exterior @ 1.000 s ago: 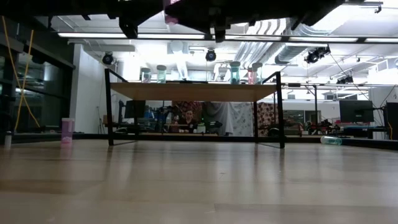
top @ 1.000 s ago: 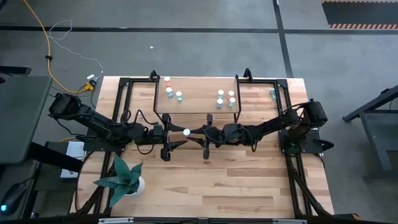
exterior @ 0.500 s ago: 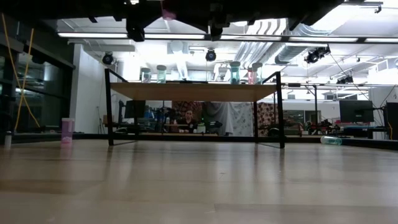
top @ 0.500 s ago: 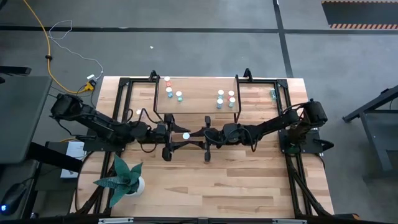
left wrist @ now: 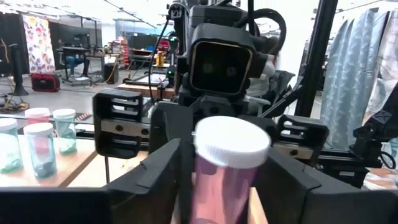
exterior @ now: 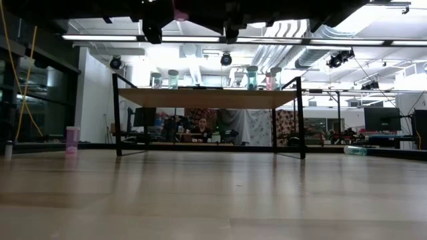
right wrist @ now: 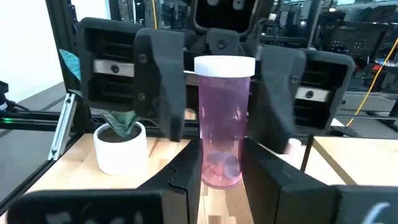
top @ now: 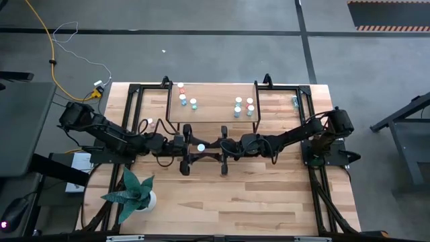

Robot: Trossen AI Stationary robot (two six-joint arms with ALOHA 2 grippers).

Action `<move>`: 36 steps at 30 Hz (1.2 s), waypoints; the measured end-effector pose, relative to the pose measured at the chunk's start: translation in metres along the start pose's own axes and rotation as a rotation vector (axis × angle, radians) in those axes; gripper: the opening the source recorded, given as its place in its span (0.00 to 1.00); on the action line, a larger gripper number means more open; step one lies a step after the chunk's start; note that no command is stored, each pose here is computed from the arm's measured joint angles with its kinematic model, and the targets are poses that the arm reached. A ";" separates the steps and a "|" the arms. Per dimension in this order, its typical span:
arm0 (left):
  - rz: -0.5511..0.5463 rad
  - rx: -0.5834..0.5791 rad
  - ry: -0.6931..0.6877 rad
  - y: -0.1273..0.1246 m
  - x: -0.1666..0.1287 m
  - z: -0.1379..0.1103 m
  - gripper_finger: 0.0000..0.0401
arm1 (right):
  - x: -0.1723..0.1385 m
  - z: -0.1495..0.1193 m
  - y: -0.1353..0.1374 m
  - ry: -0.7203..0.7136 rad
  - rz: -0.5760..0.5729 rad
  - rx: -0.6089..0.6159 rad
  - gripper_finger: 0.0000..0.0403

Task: Pick and place medicine bottles onto shelf by color
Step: Put the pink pill bottle on the shelf

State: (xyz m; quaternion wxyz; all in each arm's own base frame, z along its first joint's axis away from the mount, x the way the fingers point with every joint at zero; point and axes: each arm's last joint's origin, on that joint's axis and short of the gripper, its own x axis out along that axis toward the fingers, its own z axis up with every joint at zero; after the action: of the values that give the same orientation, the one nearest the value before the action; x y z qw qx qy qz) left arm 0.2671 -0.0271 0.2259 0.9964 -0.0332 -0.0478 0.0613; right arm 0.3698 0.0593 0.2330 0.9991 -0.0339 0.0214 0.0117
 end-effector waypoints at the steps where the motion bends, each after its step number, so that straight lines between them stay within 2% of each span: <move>1: 0.001 0.000 0.000 0.000 0.000 0.000 0.41 | 0.000 0.000 0.000 0.000 0.001 0.000 0.21; 11: -0.006 0.004 -0.002 0.000 0.000 0.000 0.22 | 0.000 0.000 0.000 -0.002 -0.001 0.005 0.21; 19: -0.006 0.003 -0.002 0.000 0.000 0.000 0.20 | 0.000 0.000 0.000 -0.004 -0.002 0.012 0.22; 26: -0.003 -0.003 0.001 0.000 0.000 0.000 0.20 | 0.000 0.000 0.000 0.000 -0.032 0.015 0.37; 30: 0.018 0.015 0.027 0.002 -0.002 0.001 0.20 | -0.006 0.005 -0.002 0.050 -0.050 0.007 0.46; 36: 0.119 0.067 0.055 0.008 -0.018 0.020 0.20 | -0.025 0.022 0.001 0.120 -0.111 -0.024 0.49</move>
State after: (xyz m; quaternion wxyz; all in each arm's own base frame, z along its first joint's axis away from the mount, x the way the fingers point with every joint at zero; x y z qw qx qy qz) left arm 0.2463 -0.0206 0.2437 0.9925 -0.0044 -0.0165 0.1213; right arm 0.3457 0.0608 0.2555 0.9947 -0.0476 0.0794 -0.0454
